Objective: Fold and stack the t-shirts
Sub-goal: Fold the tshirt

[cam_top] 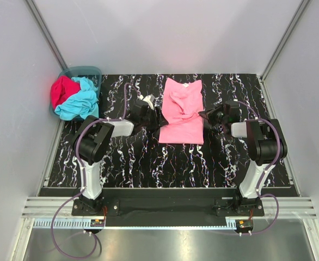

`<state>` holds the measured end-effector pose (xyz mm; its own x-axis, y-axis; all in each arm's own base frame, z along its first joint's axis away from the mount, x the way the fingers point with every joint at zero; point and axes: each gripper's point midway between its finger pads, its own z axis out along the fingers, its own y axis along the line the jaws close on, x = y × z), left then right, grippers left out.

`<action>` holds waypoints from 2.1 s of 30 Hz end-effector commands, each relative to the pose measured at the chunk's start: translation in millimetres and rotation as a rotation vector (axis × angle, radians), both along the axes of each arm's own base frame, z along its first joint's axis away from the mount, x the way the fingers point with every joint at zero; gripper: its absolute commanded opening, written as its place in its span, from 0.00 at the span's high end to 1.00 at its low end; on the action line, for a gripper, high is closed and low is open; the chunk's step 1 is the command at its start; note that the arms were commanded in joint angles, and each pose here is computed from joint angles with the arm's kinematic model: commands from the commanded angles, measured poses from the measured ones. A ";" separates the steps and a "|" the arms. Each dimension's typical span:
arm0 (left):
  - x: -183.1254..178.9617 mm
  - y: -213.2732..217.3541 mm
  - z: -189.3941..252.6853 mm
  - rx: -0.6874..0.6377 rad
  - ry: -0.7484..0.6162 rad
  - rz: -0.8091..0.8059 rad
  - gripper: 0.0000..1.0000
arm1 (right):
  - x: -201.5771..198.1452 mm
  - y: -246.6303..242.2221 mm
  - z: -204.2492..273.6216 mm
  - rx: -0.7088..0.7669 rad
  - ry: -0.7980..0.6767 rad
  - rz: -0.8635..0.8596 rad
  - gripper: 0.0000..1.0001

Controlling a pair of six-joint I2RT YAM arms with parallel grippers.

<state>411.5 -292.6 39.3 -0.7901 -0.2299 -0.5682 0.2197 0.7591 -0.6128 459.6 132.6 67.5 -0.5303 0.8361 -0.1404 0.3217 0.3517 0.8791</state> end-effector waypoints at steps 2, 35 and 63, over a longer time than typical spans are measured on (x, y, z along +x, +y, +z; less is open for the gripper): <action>8.4 -5.7 27.9 -0.046 -0.076 -0.012 0.41 | 9.4 -5.8 4.6 -0.003 -0.041 -0.030 1.00; 19.6 -3.7 55.8 0.005 -0.132 -0.018 0.43 | 7.0 -5.1 0.9 0.010 -0.035 -0.028 1.00; 16.4 -23.7 28.4 -0.035 -0.070 -0.046 0.67 | 8.5 -7.7 -7.0 0.016 -0.022 -0.032 1.00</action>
